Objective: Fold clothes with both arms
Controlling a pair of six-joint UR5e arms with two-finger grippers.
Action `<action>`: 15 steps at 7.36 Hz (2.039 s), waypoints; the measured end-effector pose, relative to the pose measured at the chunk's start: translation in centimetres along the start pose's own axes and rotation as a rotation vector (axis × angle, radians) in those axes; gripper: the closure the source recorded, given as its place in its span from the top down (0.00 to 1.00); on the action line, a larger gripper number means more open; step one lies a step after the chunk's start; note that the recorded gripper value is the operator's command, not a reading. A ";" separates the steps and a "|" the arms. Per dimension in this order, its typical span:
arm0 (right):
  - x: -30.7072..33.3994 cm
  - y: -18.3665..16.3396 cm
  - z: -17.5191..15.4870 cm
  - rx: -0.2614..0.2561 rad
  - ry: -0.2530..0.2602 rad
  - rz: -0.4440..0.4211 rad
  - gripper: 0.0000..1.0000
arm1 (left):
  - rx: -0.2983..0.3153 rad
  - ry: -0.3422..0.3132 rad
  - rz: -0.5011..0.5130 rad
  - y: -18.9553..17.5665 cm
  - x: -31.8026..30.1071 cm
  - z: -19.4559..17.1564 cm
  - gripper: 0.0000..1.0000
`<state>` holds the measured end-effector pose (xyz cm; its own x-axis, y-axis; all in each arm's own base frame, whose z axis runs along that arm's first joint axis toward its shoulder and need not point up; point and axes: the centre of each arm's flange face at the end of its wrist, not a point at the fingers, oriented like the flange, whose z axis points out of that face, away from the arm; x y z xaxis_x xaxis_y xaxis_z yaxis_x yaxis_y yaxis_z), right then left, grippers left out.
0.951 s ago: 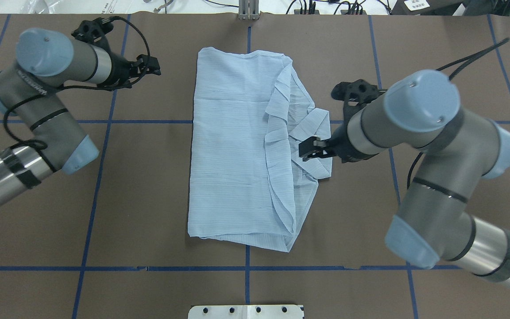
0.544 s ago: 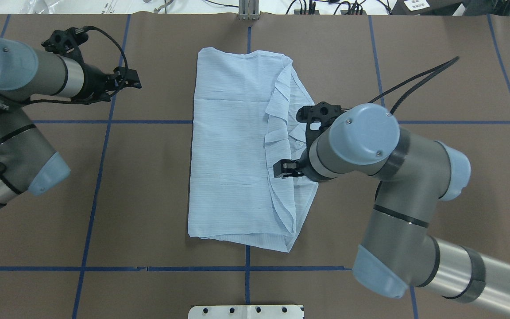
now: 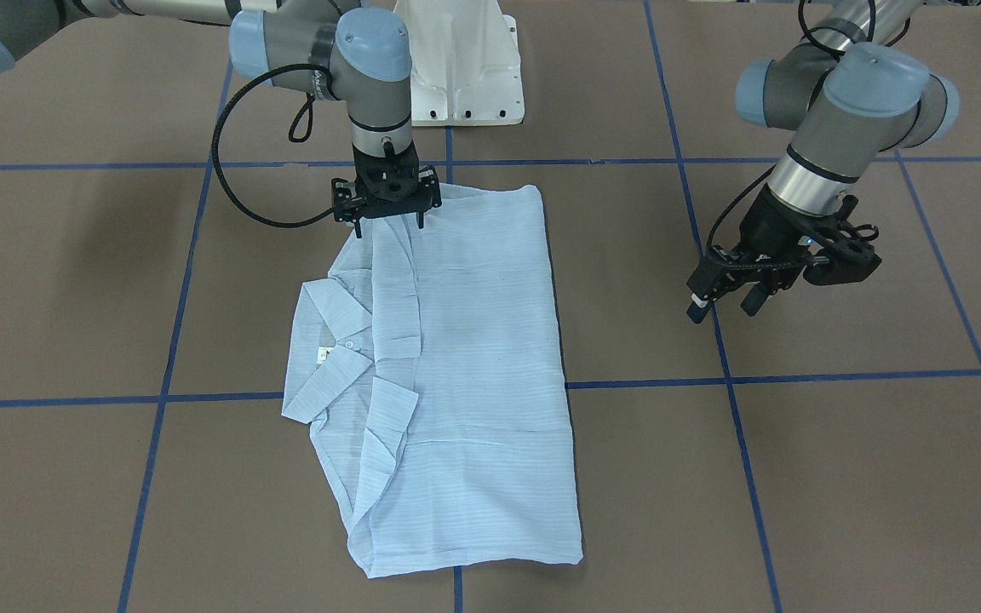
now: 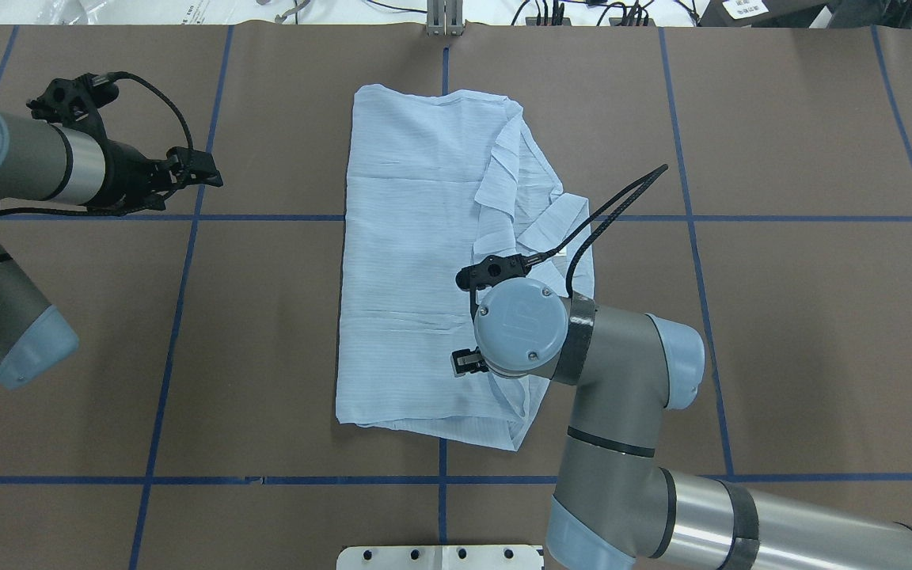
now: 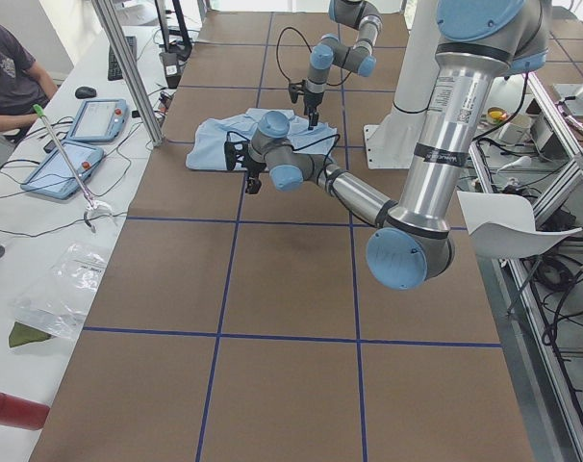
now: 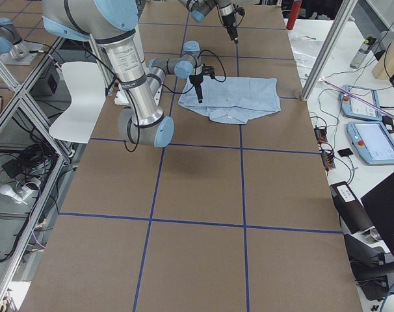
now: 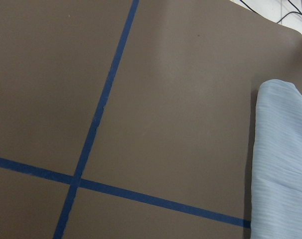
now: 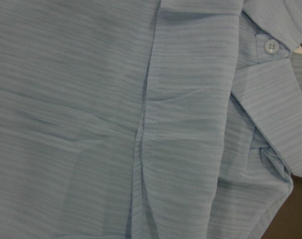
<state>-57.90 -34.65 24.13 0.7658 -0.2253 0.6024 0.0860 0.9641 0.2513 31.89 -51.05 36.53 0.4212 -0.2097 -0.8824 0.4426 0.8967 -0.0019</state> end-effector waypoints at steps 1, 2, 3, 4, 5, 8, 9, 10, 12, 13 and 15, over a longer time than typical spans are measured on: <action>-0.2 0.2 0.7 -0.009 0.011 -0.015 1.00 | -0.002 -0.001 0.000 0.1 0.0 0.1 1.00; -0.3 0.5 1.3 -0.018 0.021 -0.025 1.00 | -0.003 -0.002 0.000 0.2 -0.1 0.2 1.00; -0.3 0.8 1.8 -0.026 0.029 -0.031 1.00 | -0.004 -0.002 0.000 0.3 0.0 0.3 1.00; -0.3 1.0 2.2 -0.035 0.041 -0.035 1.00 | -0.004 -0.003 -0.001 0.3 -0.1 0.4 1.00; -0.1 1.1 2.5 -0.046 0.058 -0.044 1.00 | -0.005 -0.003 -0.001 0.3 -0.2 0.5 1.00; 0.4 1.3 3.0 -0.064 0.089 -0.063 1.00 | -0.012 -0.004 -0.003 0.6 -0.1 0.9 1.00; 0.8 1.0 2.9 -0.065 0.096 -0.066 1.00 | -0.013 -0.003 -0.003 0.7 0.0 0.9 1.00; 1.7 0.3 2.7 -0.065 0.108 -0.074 1.00 | -0.018 -0.001 -0.003 0.9 0.2 1.1 1.00; 5.6 -1.1 1.7 -0.071 0.150 -0.105 1.00 | -0.038 0.007 -0.013 2.3 1.1 1.7 1.00; 8.7 -0.8 2.0 -0.081 0.178 -0.120 1.00 | -0.048 0.014 -0.019 2.9 1.9 1.9 1.00; 13.3 0.2 2.3 -0.092 0.216 -0.117 1.00 | -0.056 0.022 -0.021 3.4 3.0 2.1 1.00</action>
<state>-49.16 -37.76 33.93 0.8648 -0.3102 0.3949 0.2317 0.9442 0.2342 36.26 -49.42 34.88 0.3941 -0.2206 -0.8922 0.4058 0.9128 -0.0465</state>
